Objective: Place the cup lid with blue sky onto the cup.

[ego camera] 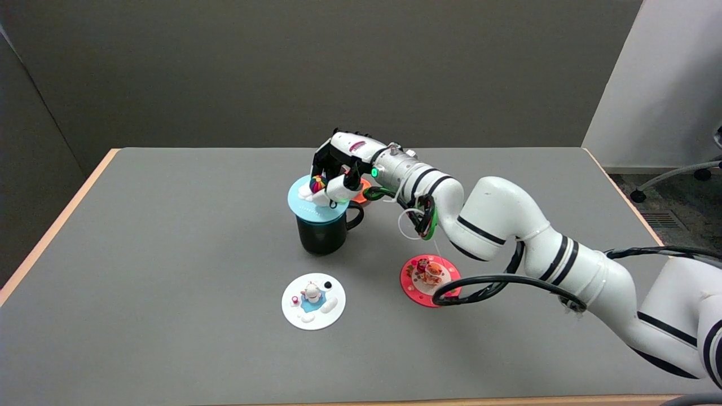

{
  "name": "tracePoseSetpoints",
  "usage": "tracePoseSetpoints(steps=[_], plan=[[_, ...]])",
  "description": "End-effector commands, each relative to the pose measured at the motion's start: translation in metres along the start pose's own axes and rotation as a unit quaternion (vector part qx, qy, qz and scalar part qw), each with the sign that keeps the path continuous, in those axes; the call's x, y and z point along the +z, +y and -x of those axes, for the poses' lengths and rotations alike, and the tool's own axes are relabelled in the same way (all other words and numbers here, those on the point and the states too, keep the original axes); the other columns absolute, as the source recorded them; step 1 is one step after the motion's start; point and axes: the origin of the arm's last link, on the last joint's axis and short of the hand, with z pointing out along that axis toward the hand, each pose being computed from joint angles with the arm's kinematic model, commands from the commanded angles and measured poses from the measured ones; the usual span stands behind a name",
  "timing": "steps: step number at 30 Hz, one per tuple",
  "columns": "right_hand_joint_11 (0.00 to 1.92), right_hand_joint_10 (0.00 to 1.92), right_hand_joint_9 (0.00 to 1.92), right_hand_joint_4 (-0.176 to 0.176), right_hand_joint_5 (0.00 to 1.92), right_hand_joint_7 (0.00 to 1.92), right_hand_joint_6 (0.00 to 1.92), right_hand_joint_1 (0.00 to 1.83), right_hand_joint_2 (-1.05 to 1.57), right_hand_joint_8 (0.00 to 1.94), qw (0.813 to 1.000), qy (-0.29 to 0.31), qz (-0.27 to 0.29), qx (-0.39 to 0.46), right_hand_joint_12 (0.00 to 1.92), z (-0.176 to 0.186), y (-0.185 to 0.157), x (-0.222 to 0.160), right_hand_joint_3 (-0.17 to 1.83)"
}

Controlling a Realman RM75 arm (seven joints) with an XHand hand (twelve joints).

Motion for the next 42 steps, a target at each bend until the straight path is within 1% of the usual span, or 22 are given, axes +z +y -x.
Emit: tracePoseSetpoints(steps=[1, 26, 28, 29, 30, 35, 39, 42], plan=[[0.45, 1.23, 0.48, -0.081, 0.82, 0.87, 1.09, 1.20, 1.12, 1.36, 1.000, -0.013, 0.001, 0.005, 0.25, 0.0087, 0.0003, -0.0035, 0.14], [0.45, 1.23, 0.47, -0.078, 0.81, 0.87, 1.09, 1.20, 1.12, 1.37, 1.000, -0.012, -0.002, 0.008, 0.26, 0.0089, 0.0008, -0.0050, 0.15], [0.45, 1.23, 0.47, -0.071, 0.81, 0.86, 1.10, 1.20, 1.12, 1.37, 1.000, -0.012, -0.003, 0.008, 0.26, 0.0091, 0.0003, -0.0054, 0.16], [0.38, 1.12, 0.52, -0.060, 0.79, 0.84, 1.12, 1.19, 1.14, 1.40, 1.000, -0.012, -0.003, 0.008, 0.40, 0.0091, 0.0003, -0.0054, 0.13], [0.44, 1.21, 0.47, -0.064, 0.81, 0.85, 1.11, 1.19, 1.12, 1.38, 1.000, -0.012, -0.003, 0.008, 0.28, 0.0087, 0.0004, -0.0054, 0.16], [0.45, 1.23, 0.46, -0.059, 0.80, 0.85, 1.12, 1.19, 1.13, 1.39, 1.000, -0.011, -0.004, 0.008, 0.25, 0.0085, -0.0001, -0.0056, 0.15], [0.44, 1.20, 0.45, -0.049, 0.80, 0.83, 1.13, 1.18, 1.14, 1.40, 1.000, -0.011, -0.005, 0.008, 0.27, 0.0082, -0.0009, -0.0059, 0.15], [0.44, 1.20, 0.45, -0.047, 0.80, 0.83, 1.13, 1.18, 1.13, 1.40, 1.000, -0.011, -0.005, 0.008, 0.27, 0.0082, -0.0008, -0.0059, 0.16]])
